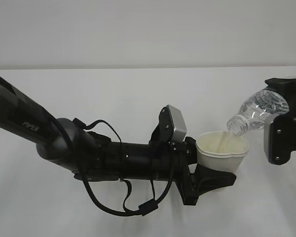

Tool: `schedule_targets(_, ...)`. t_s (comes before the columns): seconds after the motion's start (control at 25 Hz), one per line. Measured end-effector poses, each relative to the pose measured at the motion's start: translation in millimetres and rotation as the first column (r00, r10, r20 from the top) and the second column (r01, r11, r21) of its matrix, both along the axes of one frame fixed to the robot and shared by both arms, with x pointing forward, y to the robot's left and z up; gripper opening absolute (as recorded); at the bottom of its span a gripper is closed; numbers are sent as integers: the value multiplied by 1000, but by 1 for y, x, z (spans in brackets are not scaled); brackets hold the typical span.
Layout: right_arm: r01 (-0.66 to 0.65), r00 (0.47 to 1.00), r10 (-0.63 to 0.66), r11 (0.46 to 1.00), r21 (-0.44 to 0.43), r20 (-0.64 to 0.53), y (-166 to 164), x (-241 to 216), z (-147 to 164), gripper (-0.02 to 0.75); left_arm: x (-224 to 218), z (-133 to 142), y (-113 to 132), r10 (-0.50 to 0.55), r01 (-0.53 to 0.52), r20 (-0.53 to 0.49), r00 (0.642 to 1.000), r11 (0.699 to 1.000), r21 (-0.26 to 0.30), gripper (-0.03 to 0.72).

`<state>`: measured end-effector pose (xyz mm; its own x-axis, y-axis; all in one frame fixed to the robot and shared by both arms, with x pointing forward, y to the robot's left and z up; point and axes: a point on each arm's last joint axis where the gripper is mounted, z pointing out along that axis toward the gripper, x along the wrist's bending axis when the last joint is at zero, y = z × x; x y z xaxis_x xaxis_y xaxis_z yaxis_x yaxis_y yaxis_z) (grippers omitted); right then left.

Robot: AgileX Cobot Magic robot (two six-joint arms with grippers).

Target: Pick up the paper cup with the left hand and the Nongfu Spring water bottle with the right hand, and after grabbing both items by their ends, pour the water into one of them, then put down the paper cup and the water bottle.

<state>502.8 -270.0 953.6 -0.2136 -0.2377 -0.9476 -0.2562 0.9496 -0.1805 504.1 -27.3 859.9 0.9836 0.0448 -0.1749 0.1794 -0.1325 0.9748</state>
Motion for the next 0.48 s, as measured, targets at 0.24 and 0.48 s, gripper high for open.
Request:
schedule_targets(0.24, 0, 1000, 0, 1000, 0, 0, 0, 0, 0, 449, 0, 0, 0, 0, 0, 0, 1000, 1000, 0, 435)
schedule_targets(0.48, 0, 1000, 0, 1000, 0, 0, 0, 0, 0, 449, 0, 0, 0, 0, 0, 0, 1000, 1000, 0, 435)
